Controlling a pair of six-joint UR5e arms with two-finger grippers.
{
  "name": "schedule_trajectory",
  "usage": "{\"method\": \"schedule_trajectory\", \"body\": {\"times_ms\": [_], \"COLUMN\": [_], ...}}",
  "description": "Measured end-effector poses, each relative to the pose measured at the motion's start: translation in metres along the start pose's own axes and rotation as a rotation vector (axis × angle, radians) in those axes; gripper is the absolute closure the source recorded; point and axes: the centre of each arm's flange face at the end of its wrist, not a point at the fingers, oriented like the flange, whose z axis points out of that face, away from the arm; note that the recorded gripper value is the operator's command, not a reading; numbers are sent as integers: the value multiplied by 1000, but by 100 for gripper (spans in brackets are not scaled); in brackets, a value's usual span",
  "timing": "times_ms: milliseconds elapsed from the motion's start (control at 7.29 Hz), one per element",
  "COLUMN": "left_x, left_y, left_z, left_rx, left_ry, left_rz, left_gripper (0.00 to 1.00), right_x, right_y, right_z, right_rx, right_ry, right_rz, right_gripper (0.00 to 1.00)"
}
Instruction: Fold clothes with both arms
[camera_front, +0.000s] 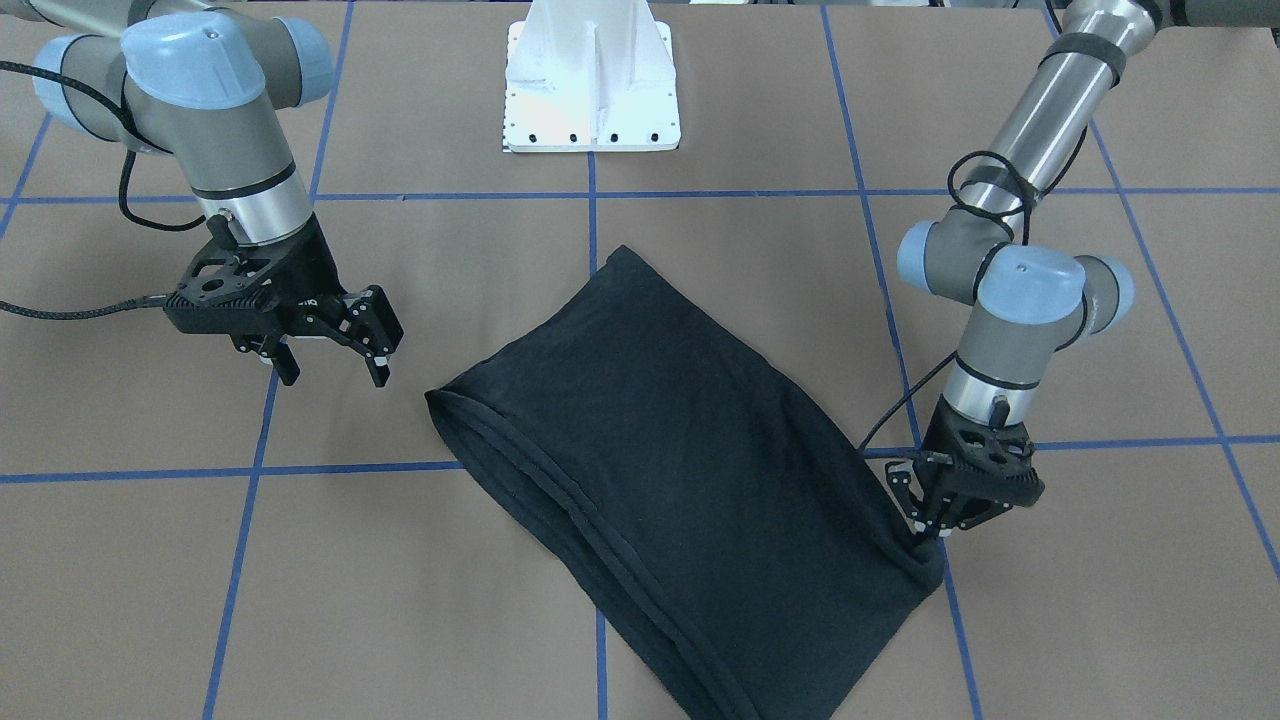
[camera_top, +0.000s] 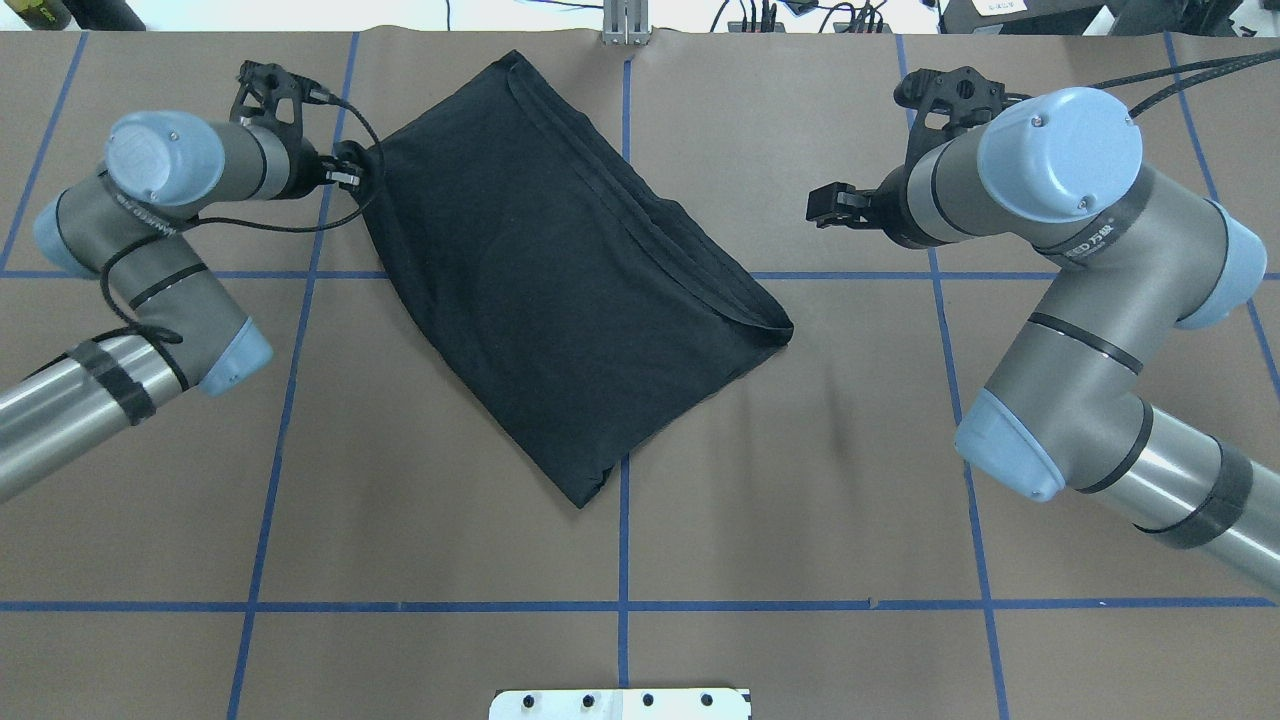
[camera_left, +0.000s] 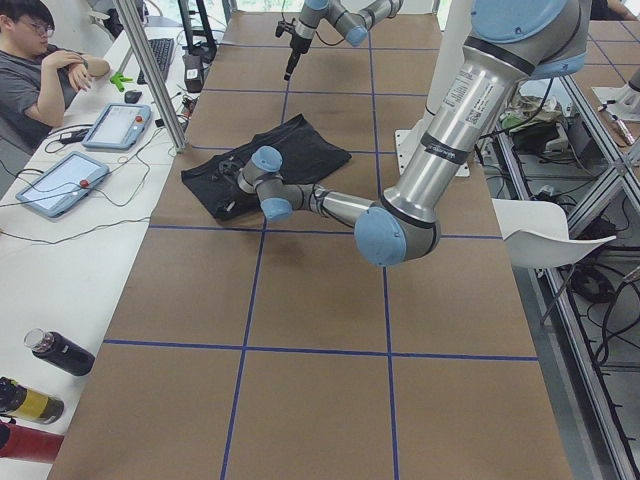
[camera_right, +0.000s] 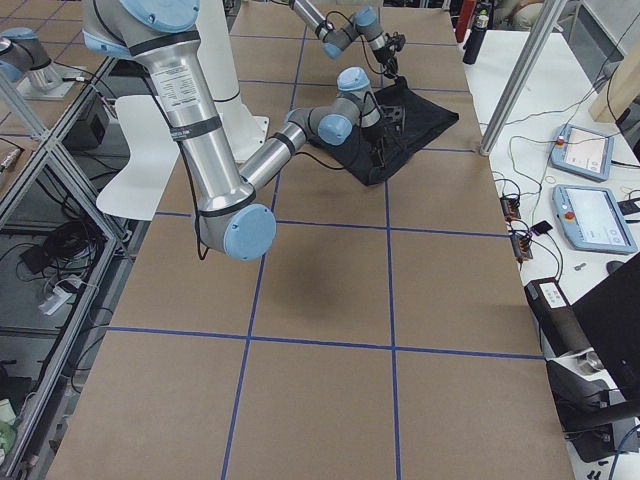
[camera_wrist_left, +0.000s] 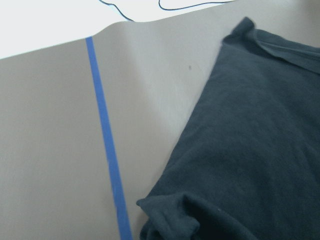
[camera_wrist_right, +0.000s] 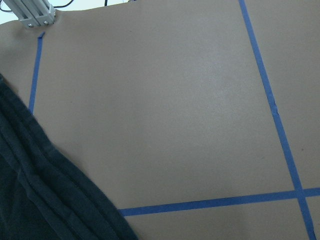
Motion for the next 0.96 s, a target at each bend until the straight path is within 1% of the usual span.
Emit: {"method": "schedule_trajectory", "body": {"times_ms": [137, 274, 411, 548, 685, 823, 960], "left_x": [-19, -48, -77, -99, -114, -120, -123], "left_y": [-28, -50, -59, -63, -68, -67, -58], "left_z": [7, 6, -4, -17, -32, -46, -60], "left_rx": [-14, -28, -36, -34, -43, -54, -54], "left_ry": [-18, -29, -16, 10, 65, 123, 154], "left_rz": [57, 129, 190, 224, 229, 225, 214], "left_gripper": [9, 0, 0, 0, 0, 0, 0], "right_x": [-2, -5, -10, -18, -32, -57, -84], "right_y": [2, 4, 7, 9, 6, -5, -18], "right_z": [1, 2, 4, 5, 12, 28, 47], "right_rx": [-3, -6, -7, -7, -7, -8, -4], "right_ry": [-1, -3, -6, -10, -12, -4, 1], "right_rz": [-2, -4, -10, -18, -20, -6, 21], "right_gripper": [0, 0, 0, 0, 0, 0, 1]}}
